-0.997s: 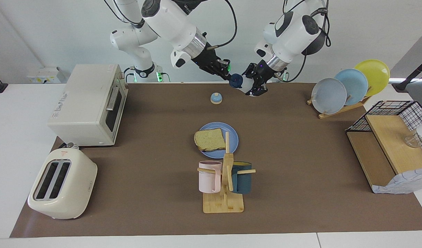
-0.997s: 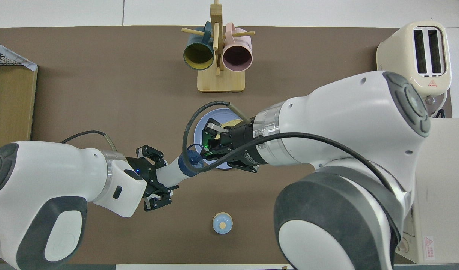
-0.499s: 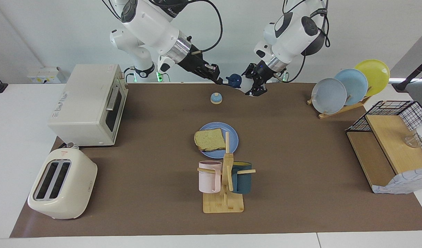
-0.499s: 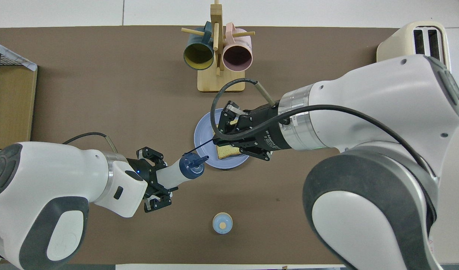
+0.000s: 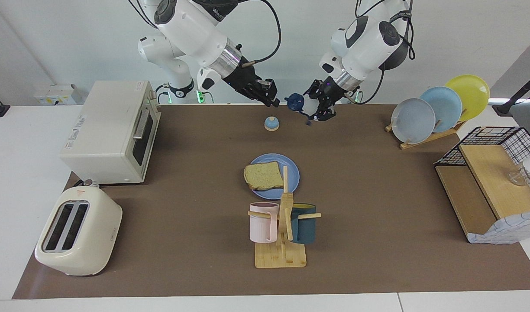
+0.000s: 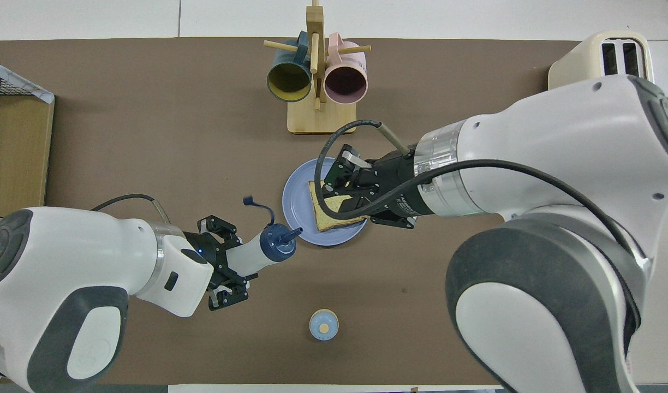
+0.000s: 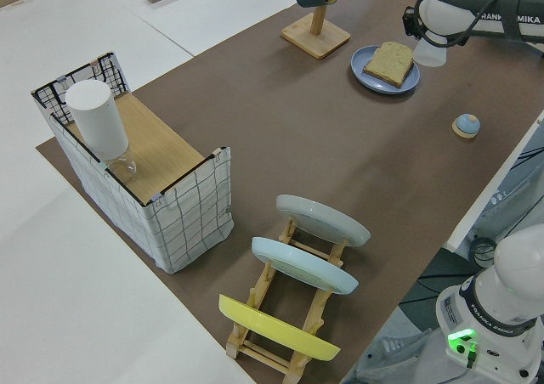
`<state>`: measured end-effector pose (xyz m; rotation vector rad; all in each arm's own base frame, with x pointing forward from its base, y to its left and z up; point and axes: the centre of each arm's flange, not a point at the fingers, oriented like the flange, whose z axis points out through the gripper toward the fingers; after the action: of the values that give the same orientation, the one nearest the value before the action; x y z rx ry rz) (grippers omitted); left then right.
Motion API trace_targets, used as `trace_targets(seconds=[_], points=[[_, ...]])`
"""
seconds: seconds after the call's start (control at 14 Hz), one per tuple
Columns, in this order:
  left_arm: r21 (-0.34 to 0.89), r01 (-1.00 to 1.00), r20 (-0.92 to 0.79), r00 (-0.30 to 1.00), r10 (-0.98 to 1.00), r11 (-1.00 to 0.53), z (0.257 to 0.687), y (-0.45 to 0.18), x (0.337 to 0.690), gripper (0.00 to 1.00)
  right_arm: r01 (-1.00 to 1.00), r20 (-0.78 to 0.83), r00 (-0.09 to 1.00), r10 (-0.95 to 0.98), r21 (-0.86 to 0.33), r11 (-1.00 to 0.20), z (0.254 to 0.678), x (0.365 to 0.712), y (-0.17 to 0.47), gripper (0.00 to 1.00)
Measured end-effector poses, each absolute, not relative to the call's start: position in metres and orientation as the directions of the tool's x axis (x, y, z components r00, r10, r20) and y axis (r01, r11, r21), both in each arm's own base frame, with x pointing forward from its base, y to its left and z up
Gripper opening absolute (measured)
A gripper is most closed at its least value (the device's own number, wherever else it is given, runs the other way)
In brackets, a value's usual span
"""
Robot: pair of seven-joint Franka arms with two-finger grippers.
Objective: Put bread on plate and add seasoning
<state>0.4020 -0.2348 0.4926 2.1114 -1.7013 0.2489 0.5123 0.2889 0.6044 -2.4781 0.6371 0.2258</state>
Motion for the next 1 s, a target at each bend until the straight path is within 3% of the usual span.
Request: trace_targets(seconds=[0.36, 0.78, 1.0], points=[[0.212, -0.955, 0.370, 0.277, -0.887, -0.209, 0.492, -0.231, 0.404, 0.46, -0.218, -0.096, 0.976, -0.197, -0.321, -0.922, 0.603, 0.512, 0.239, 1.00], [0.091, -0.950, 0.206, 0.313, -0.927, -0.300, 0.500, -0.226, 0.425, 0.46, 0.022, -0.037, 0.999, 0.026, -0.104, -0.994, 0.594, 0.539, 0.091, 1.00], [0.037, -0.945, 0.096, 0.328, -0.940, -0.326, 0.497, -0.228, 0.442, 0.46, 0.054, -0.036, 0.998, 0.054, -0.013, -0.998, 0.592, 0.541, 0.071, 1.00]])
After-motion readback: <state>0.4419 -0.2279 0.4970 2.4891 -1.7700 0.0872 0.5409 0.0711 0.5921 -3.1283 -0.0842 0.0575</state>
